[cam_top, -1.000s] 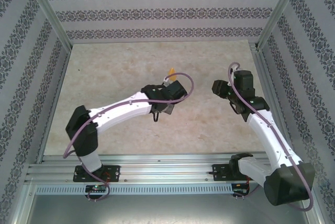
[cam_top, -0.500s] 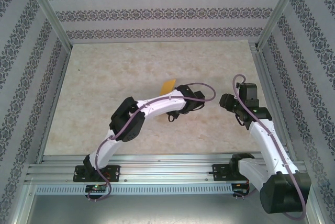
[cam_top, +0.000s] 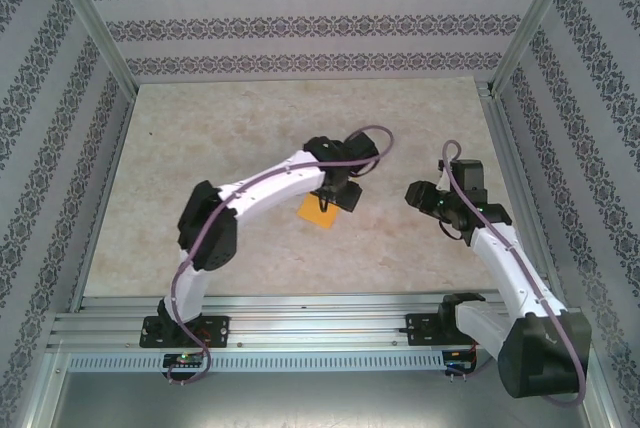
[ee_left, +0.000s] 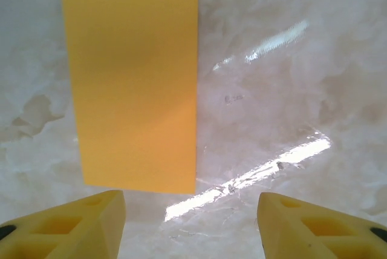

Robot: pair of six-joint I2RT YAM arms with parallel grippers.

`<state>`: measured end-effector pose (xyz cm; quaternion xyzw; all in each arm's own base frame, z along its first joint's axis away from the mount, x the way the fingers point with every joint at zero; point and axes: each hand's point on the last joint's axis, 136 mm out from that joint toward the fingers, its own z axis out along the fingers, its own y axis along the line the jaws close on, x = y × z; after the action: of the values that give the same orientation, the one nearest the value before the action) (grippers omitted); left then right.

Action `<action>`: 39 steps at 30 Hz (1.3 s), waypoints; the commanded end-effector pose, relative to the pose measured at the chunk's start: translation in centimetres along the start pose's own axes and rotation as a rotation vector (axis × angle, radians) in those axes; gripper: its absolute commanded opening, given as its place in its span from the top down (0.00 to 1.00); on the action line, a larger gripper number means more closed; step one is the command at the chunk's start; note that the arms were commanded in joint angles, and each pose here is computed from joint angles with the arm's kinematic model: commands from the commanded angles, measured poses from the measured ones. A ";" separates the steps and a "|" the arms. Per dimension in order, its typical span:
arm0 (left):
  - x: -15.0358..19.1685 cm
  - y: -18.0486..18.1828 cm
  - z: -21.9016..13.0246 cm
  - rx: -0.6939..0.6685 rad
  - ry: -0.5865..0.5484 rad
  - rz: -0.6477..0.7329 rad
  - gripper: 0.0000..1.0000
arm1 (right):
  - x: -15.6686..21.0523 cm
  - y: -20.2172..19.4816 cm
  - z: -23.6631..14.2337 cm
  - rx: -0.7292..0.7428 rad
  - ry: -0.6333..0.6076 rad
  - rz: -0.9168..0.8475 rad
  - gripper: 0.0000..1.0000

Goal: Fold a paper plane with a square sheet of paper (fold left side to right side)
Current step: Turn over the paper at the center of the table, then third fold the triangle at the center of the table.

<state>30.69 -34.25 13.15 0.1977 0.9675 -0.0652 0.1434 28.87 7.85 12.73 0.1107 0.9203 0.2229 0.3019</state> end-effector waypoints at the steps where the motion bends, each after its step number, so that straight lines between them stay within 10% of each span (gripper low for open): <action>1: -3.2 1.8 -2.9 0.227 -0.159 -0.110 0.37 | -0.3 5.0 2.1 -0.169 -0.003 -0.005 0.56; 9: -3.9 7.0 1.2 0.498 -0.171 -0.316 0.30 | 0.0 11.5 8.9 -0.289 0.056 -0.020 0.56; 23: -5.4 7.1 8.8 0.537 -0.059 -0.369 0.26 | -0.4 11.4 16.7 -0.261 0.119 0.005 0.59; 39: -5.3 6.3 8.5 0.602 -0.066 -0.370 0.60 | -0.1 10.2 16.2 -0.246 0.129 -0.012 0.59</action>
<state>39.47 -31.96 4.67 0.0428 0.9268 -0.3662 0.0714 39.06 22.61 4.43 0.0659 0.9113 0.3323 0.2339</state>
